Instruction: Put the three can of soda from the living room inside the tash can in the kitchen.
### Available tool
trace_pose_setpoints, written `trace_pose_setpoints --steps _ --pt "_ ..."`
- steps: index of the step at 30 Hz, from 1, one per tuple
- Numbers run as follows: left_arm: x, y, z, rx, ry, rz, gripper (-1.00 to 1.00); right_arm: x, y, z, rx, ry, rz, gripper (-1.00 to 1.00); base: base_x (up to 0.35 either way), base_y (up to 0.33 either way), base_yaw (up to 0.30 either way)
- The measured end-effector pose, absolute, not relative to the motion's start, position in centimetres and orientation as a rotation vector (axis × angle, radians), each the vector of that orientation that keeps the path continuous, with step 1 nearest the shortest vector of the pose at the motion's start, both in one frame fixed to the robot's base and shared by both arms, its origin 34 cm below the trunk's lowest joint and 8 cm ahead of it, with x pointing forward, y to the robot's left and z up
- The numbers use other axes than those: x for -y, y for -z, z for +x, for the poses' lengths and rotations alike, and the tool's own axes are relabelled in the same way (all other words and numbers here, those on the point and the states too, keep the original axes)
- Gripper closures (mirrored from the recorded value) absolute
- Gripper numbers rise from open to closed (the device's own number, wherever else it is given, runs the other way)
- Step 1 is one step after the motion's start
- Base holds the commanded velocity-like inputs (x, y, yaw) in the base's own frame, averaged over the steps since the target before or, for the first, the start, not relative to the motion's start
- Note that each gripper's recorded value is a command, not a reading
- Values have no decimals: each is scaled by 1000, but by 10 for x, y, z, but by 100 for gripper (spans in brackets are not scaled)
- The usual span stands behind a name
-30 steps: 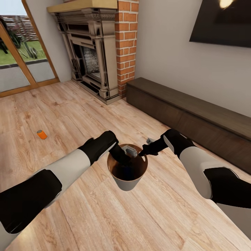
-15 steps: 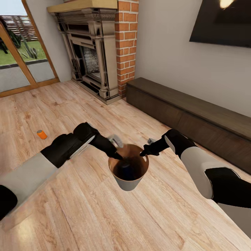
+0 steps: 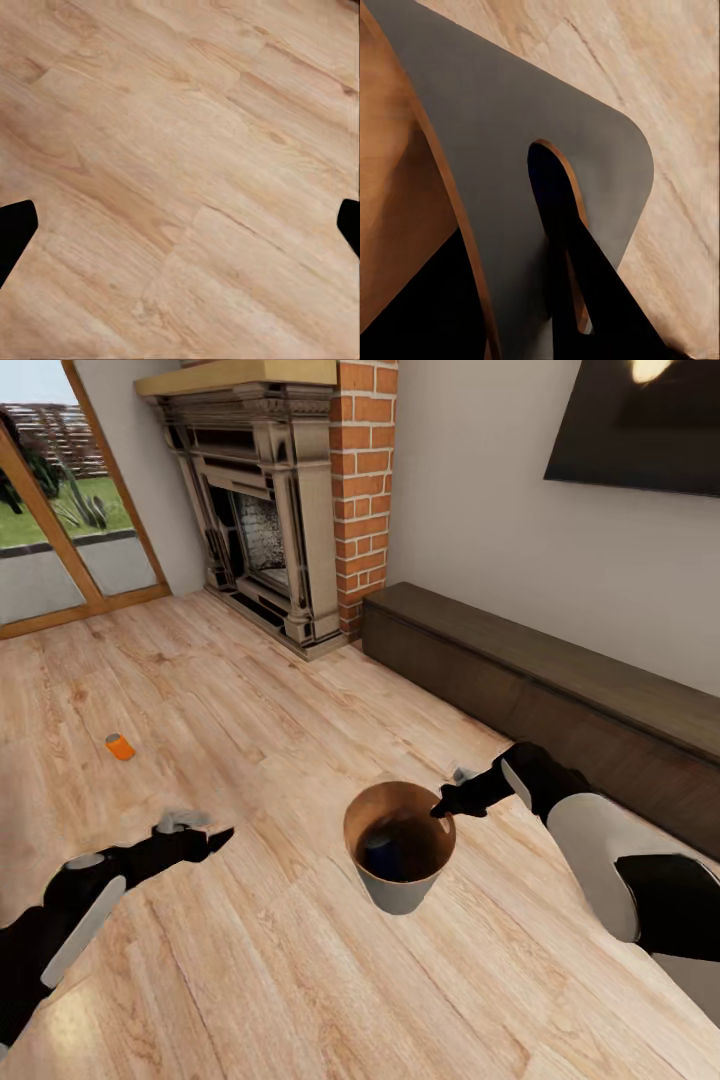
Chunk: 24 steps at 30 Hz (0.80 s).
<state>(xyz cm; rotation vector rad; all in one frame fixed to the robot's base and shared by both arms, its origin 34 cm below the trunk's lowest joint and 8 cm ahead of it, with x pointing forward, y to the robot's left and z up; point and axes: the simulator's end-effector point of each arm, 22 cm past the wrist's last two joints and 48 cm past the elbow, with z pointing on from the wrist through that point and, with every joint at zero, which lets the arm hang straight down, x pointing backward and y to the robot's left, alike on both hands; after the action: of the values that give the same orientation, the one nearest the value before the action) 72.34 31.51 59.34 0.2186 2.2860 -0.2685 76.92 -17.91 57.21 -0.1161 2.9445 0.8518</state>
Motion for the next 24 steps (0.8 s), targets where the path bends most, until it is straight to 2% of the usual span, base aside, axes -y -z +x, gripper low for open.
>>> trace_pose_setpoints --steps 5,12,24 --pt "-361 -537 687 -2276 94 38 -100 230 -522 728 -3070 -652 -97 100 59 0 0" --pt "-395 -471 638 -2265 -35 -69 -100 244 -467 672 -3099 -640 -80 100 11 0 0" --pt "-379 -446 603 -2283 -15 -105 -100 230 -456 664 -3044 -693 -104 100 0 0 0"
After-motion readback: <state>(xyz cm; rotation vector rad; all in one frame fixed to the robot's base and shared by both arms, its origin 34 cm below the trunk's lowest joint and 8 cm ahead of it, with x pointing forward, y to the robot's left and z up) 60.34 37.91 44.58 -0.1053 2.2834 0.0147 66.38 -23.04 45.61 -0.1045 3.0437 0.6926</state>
